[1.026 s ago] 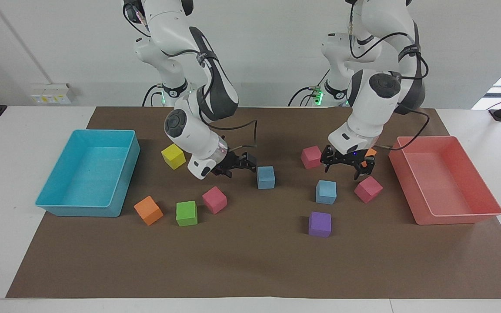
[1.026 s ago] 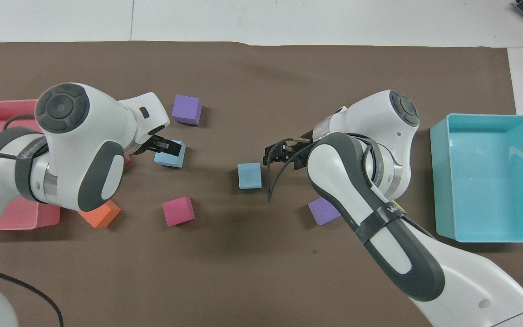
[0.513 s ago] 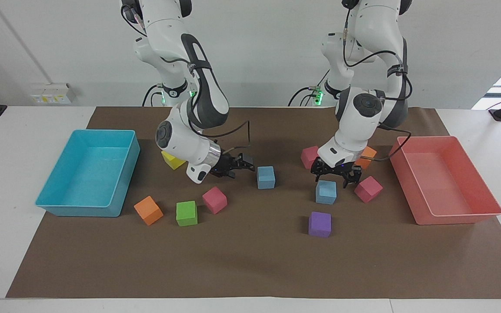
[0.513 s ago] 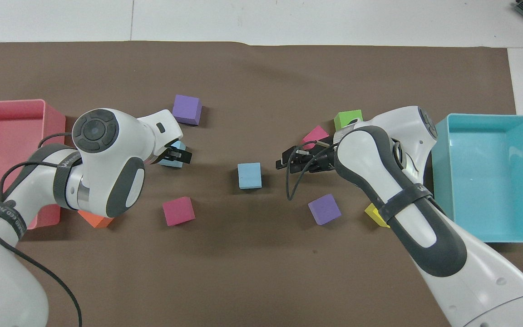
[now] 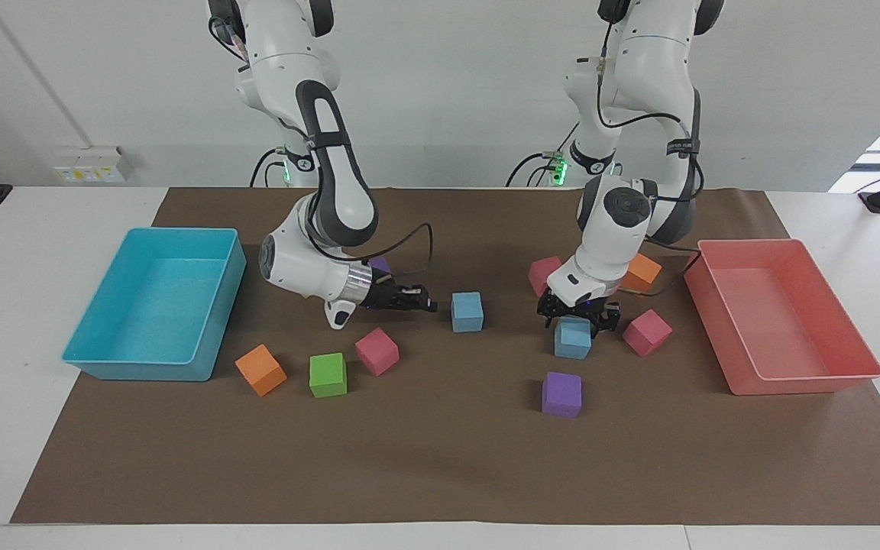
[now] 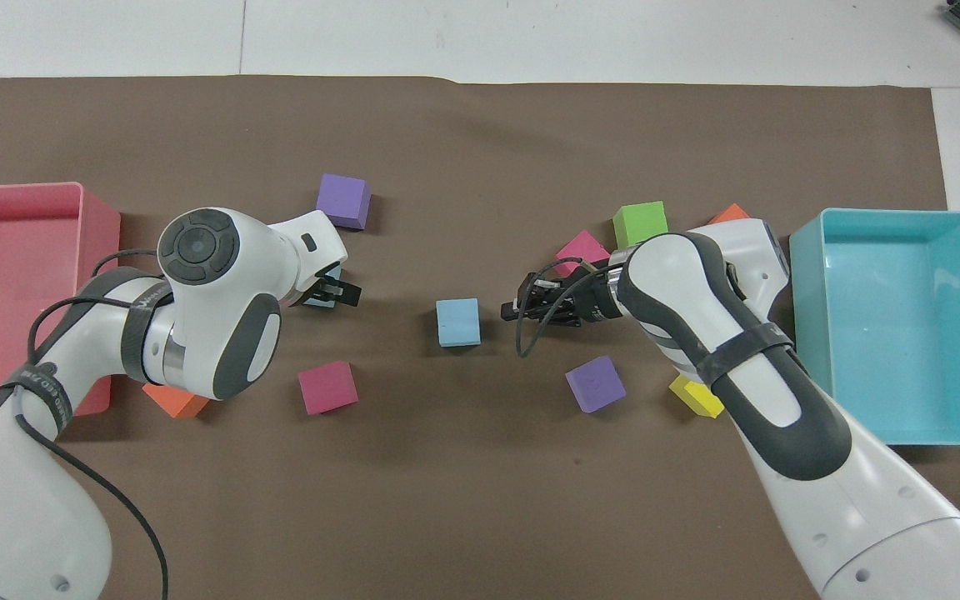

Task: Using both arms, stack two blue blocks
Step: 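Carry the light-blue cube with the left gripper toward the center cube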

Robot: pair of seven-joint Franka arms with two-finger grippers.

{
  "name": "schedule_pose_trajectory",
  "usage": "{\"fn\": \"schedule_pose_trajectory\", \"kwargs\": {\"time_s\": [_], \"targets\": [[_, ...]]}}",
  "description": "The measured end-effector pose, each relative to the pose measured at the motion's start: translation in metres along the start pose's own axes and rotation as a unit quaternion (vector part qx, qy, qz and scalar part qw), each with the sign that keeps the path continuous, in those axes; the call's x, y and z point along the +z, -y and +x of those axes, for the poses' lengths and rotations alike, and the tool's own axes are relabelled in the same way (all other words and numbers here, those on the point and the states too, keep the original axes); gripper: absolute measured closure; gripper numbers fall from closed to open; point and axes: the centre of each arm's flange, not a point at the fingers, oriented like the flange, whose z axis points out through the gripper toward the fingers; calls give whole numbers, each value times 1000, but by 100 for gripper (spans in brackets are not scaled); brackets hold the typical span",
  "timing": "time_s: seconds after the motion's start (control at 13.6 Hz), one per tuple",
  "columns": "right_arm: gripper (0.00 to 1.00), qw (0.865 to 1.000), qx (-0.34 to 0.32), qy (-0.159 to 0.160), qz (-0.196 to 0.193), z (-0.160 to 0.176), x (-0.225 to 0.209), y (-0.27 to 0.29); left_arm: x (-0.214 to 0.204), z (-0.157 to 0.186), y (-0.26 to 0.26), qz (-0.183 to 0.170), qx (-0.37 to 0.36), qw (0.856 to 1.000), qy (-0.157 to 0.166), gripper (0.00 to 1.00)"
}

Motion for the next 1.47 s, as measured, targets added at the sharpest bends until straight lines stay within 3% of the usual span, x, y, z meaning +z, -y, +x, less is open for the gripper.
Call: {"fn": "schedule_pose_trajectory", "kwargs": {"time_s": [0.15,0.66,0.81,0.95,1.03,1.47], "targets": [[99,999,31,-3,18,0,1,-4,1,0,2,1,-1,1000,0,0],[99,998,54,-5,10,-4,10,-13,13,0,6,1,-5,1000,-11,0],[99,999,54,-4,7,-6,13,-13,15,0,8,2,-6,1000,-13,6],[99,999,54,-3,6,-7,14,-14,14,1,9,2,-8,1000,-15,34],[99,998,55,-3,5,-7,15,-15,14,1,10,2,-8,1000,-16,41],[99,998,56,-4,-2,-9,17,-22,-12,15,7,1,-32,999,-22,41]]}}
